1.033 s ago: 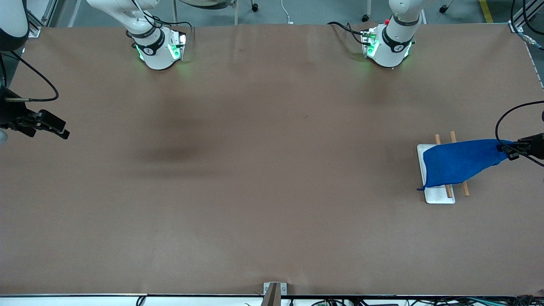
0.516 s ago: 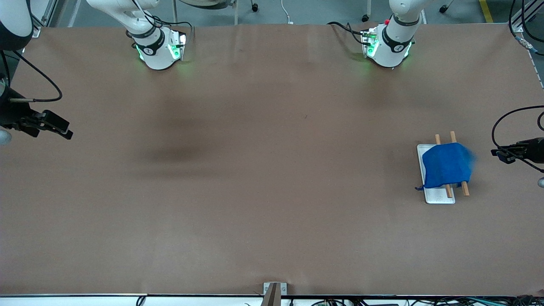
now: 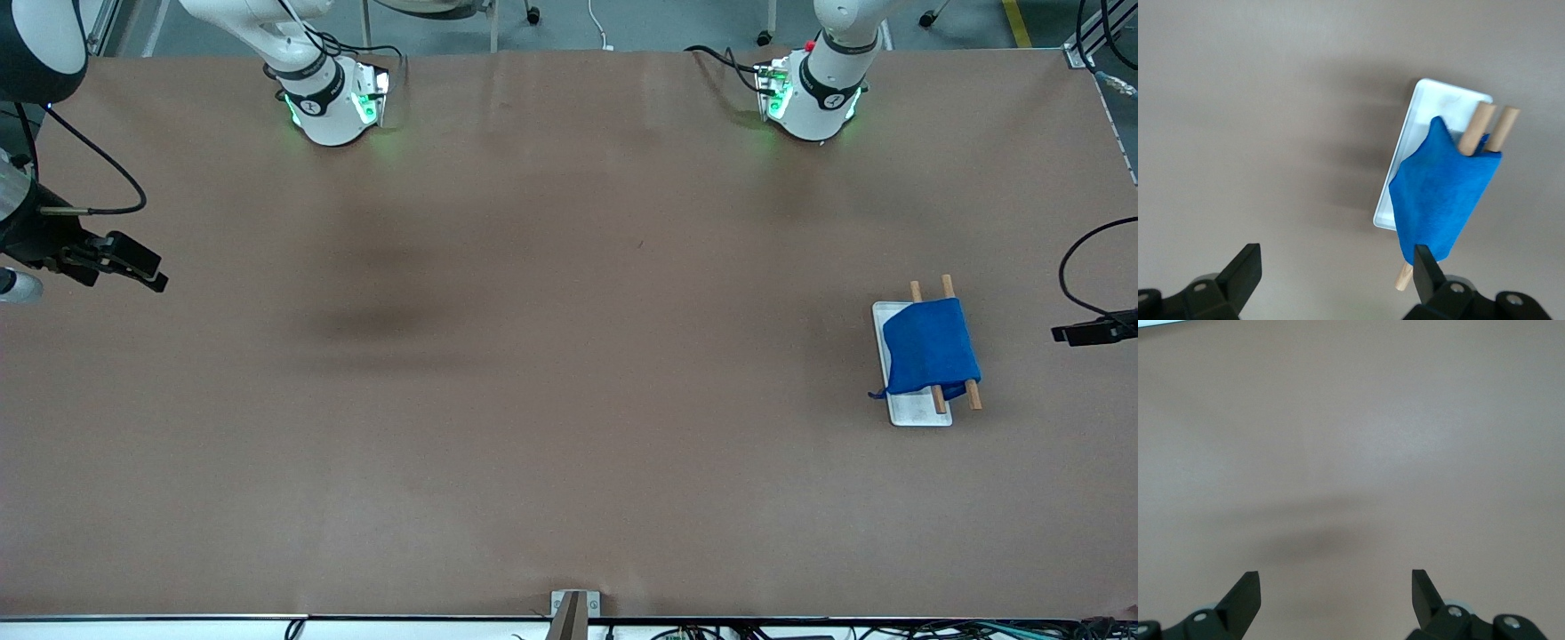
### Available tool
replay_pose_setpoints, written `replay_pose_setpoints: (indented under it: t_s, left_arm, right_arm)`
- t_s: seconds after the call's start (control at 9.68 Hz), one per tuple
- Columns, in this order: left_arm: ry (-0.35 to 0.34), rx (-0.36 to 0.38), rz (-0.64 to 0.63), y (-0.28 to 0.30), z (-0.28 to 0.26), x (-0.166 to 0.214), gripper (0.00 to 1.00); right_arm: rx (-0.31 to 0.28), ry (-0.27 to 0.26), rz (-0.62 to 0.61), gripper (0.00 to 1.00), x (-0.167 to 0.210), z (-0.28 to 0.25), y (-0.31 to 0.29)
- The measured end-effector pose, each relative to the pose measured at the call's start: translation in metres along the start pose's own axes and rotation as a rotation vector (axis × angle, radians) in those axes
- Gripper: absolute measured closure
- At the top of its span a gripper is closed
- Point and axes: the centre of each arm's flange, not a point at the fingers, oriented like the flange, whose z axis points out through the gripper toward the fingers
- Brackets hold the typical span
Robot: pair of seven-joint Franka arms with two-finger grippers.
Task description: Right arm passes towel to left arm to hang
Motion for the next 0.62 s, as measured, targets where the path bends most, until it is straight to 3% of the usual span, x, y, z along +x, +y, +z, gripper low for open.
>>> replay_pose_setpoints:
  t_s: [0.62]
  left_arm:
    - [0.158, 0.018, 0.179, 0.101, -0.107, -0.034, 0.0]
  right_arm:
    - [-0.001, -0.006, 0.004, 0.0, 0.0, 0.001, 0.002]
